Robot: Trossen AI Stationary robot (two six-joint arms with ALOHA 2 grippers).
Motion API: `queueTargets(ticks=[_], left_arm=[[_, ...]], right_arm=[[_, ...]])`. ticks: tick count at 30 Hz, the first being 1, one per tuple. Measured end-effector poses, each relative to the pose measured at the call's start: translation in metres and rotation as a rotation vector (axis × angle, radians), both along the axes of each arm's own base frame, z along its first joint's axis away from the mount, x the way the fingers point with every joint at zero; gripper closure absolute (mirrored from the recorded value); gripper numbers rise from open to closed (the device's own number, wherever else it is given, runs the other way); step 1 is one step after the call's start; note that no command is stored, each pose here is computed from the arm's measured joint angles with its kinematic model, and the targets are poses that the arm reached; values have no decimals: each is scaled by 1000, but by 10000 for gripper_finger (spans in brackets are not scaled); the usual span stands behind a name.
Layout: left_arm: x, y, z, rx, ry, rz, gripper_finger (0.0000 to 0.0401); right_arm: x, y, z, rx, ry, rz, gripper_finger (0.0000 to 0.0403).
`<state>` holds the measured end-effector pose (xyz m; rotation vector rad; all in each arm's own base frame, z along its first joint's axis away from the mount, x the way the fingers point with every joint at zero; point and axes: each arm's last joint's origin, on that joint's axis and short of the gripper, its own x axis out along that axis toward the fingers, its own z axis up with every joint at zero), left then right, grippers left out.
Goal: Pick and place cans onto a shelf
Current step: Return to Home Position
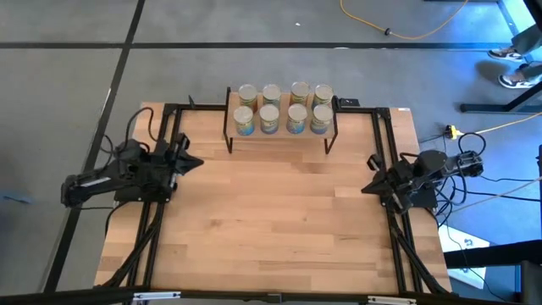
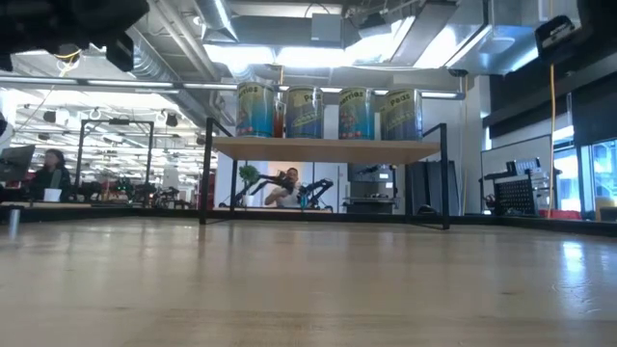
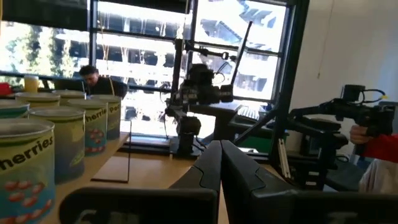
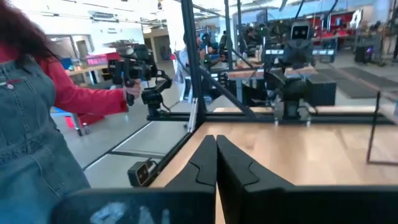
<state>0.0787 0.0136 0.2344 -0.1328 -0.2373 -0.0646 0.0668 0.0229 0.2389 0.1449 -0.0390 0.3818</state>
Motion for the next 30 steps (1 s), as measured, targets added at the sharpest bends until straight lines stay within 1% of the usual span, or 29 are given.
queueTargets(ticks=[4,12,14,17,21,24,28,30], left_arm=[[5,1,-12,-12,-14,-4,401],[10,3,-30,-34,8,-4,401],[11,3,-33,-25,16,-1,401],[13,4,-41,-12,39,18,401],[16,6,-55,-31,107,52,401],[17,6,-58,-8,132,49,401],[17,6,-57,21,127,48,401],[17,6,-57,45,128,53,401]], right_arm=[[4,2,-10,35,22,17,402],[10,4,-22,37,4,30,402],[12,4,-26,36,9,30,402],[14,5,-32,35,11,30,402],[18,6,-43,30,27,28,401],[21,7,-54,25,47,21,401],[25,8,-69,19,57,18,401],[26,8,-70,3,37,17,401]])
